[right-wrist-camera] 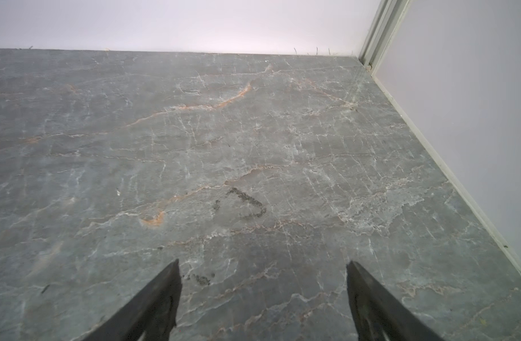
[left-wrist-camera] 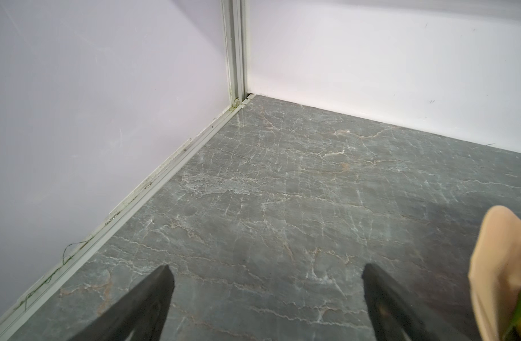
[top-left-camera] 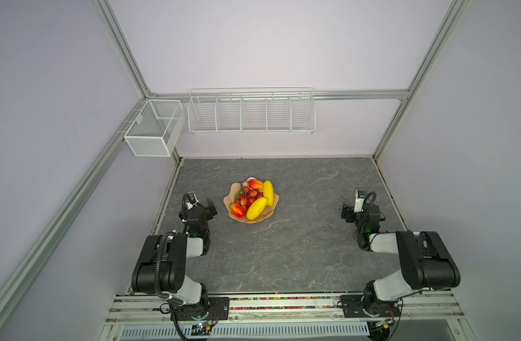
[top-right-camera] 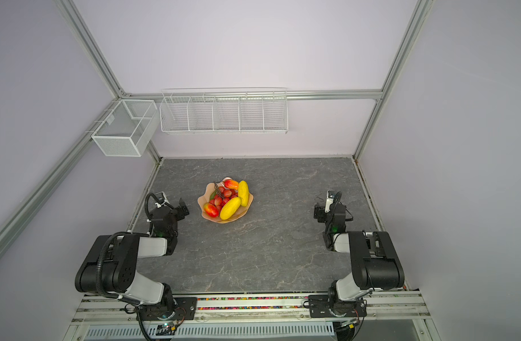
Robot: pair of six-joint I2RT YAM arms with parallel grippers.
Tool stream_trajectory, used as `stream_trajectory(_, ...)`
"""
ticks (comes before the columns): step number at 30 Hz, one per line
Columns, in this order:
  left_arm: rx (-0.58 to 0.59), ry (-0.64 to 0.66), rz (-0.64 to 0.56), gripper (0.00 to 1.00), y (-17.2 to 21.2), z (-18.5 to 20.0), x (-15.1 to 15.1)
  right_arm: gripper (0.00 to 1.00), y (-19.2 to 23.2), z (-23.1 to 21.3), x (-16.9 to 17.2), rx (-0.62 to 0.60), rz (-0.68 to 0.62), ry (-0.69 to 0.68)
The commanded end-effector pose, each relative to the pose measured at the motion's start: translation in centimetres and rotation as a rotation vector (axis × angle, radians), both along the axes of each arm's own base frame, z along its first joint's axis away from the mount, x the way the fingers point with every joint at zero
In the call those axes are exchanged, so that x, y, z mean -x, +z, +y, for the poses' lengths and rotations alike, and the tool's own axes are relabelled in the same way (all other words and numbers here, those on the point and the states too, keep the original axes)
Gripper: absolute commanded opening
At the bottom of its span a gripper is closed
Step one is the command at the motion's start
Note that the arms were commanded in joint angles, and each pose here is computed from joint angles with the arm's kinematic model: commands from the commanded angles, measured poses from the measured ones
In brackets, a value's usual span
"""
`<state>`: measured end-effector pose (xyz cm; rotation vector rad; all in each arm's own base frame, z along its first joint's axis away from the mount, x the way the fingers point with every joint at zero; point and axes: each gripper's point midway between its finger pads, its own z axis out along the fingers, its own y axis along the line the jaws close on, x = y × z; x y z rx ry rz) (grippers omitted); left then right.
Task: Place and organize the fake fruits in the fruit bowl
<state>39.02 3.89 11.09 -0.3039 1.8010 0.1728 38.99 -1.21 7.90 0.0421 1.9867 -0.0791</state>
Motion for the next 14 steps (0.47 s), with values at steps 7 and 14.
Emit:
stream_trajectory(7,-0.013,-0.020,-0.040,0.99,0.90,-0.20,-0.41,0.89,1.33,0.57,-0.52,0.013,-0.053,0.034)
stream_trajectory(14,-0.015,-0.023,-0.032,0.99,0.81,-0.25,-0.50,0.88,1.36,0.58,-0.52,0.012,-0.053,0.034)
